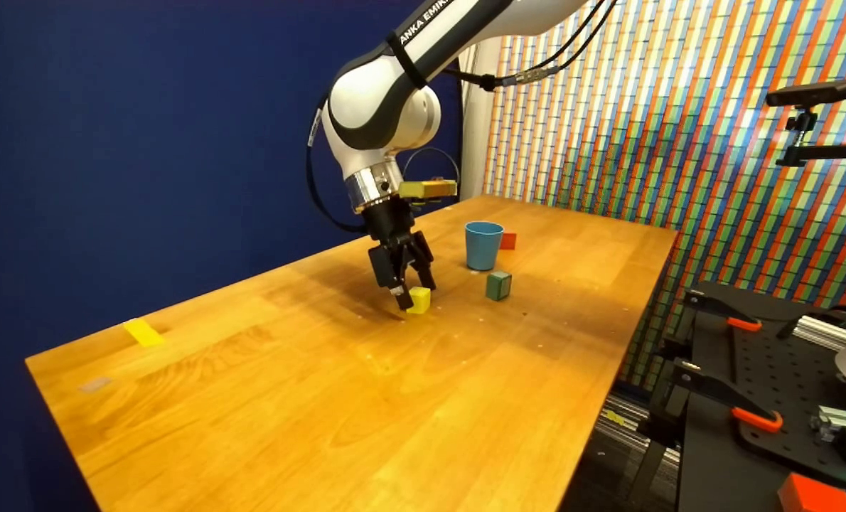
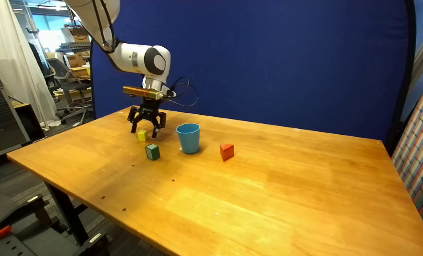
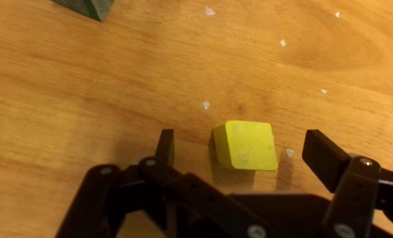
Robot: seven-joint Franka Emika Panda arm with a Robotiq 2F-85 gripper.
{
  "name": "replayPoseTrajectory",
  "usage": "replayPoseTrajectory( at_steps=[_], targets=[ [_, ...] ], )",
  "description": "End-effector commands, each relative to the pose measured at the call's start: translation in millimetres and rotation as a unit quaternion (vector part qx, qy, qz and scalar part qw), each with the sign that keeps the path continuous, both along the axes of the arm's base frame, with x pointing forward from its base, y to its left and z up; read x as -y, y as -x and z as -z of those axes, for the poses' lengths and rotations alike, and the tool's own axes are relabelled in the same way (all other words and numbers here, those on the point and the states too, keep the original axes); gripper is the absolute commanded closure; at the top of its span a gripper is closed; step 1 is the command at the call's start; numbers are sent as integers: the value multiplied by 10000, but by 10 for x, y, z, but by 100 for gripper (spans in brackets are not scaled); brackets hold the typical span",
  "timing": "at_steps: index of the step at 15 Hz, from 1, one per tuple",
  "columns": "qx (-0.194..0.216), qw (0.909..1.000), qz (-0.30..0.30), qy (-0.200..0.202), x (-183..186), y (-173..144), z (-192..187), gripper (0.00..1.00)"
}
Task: Put the yellow block in the cup
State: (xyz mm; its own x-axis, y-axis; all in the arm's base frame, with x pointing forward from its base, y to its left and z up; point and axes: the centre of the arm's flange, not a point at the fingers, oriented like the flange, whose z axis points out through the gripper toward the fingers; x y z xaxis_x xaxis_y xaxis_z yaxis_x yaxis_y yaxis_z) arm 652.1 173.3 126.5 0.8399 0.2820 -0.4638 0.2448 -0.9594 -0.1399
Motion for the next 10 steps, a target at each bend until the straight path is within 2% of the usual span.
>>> replayPoseTrajectory(
  at_steps=[1,5,7,9,10],
  targets=[
    [76,9999,45,126,-94,-83,37,26],
    [135,9992,215,303,8,-70,-12,58],
    [338,9975,484,382,262,-85,-234,73],
    [756,9919,945,379,642,-97,-653,89],
    [938,9887,1110,366,778,-127,-791,89]
  ],
)
